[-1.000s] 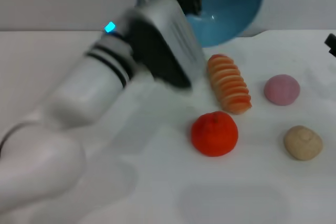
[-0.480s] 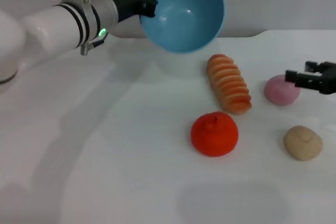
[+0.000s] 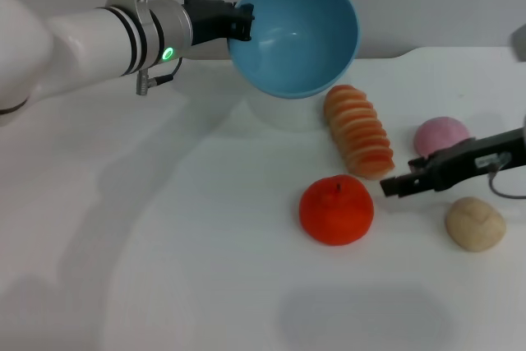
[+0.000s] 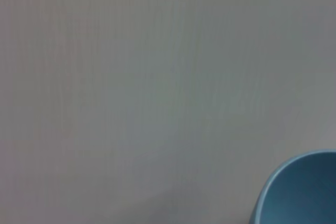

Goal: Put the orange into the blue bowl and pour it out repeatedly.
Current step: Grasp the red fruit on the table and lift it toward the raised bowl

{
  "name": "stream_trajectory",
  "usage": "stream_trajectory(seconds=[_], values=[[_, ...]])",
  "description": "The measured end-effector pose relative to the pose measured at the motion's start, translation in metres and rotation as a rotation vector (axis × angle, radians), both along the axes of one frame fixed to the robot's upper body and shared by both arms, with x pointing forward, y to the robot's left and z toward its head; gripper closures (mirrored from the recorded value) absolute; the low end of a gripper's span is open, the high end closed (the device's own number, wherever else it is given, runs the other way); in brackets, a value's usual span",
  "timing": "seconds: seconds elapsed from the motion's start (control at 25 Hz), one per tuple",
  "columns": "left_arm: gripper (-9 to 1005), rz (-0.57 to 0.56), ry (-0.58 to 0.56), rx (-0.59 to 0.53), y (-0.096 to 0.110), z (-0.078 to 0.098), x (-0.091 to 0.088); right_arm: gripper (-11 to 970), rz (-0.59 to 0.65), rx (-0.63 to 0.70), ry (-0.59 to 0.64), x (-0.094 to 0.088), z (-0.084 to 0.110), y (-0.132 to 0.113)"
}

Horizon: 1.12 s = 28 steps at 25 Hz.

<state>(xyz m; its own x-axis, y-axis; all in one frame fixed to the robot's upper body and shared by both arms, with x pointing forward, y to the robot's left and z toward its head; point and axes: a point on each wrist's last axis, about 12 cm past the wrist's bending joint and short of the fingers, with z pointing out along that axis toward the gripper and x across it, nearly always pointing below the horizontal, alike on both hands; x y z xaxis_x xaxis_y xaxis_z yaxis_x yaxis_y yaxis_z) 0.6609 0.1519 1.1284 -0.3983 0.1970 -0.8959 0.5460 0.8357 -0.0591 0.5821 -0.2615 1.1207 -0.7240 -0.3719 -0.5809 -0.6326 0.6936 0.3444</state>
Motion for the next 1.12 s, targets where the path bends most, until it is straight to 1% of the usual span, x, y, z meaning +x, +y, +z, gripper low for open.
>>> stream_trajectory(seconds=[0.08, 0.12, 0.24, 0.4, 0.52, 0.6, 0.72, 0.96, 1.12], values=[[997, -0.001, -0.001, 0.007, -0.001, -0.001, -0.001, 205, 0.020, -0.035, 0.030, 0.003, -0.006, 0.009], [997, -0.001, 0.001, 0.007, -0.001, -0.002, -0.001, 205, 0.019, -0.035, 0.033, 0.005, -0.010, 0.013], [997, 0.003, 0.006, 0.004, 0.001, -0.004, -0.003, 205, 0.022, -0.027, 0.017, 0.006, -0.014, 0.019], [997, 0.006, 0.013, 0.006, 0.002, -0.007, -0.005, 204, 0.066, 0.022, -0.022, 0.004, -0.020, 0.033], [998, 0.002, 0.012, 0.012, 0.001, -0.009, -0.006, 204, 0.081, 0.078, -0.017, 0.002, -0.028, 0.043], [998, -0.003, 0.011, 0.015, -0.001, -0.009, -0.007, 204, 0.073, 0.082, -0.001, 0.003, -0.035, 0.047], [998, -0.004, 0.009, 0.015, -0.001, -0.009, -0.007, 204, 0.066, 0.078, 0.011, 0.003, -0.039, 0.048], [998, -0.004, 0.010, 0.014, -0.001, -0.009, -0.008, 204, 0.059, 0.073, 0.009, 0.002, -0.041, 0.046], [998, -0.002, 0.012, 0.016, 0.000, -0.010, -0.008, 340, 0.063, 0.070, -0.008, 0.003, -0.040, 0.045]])
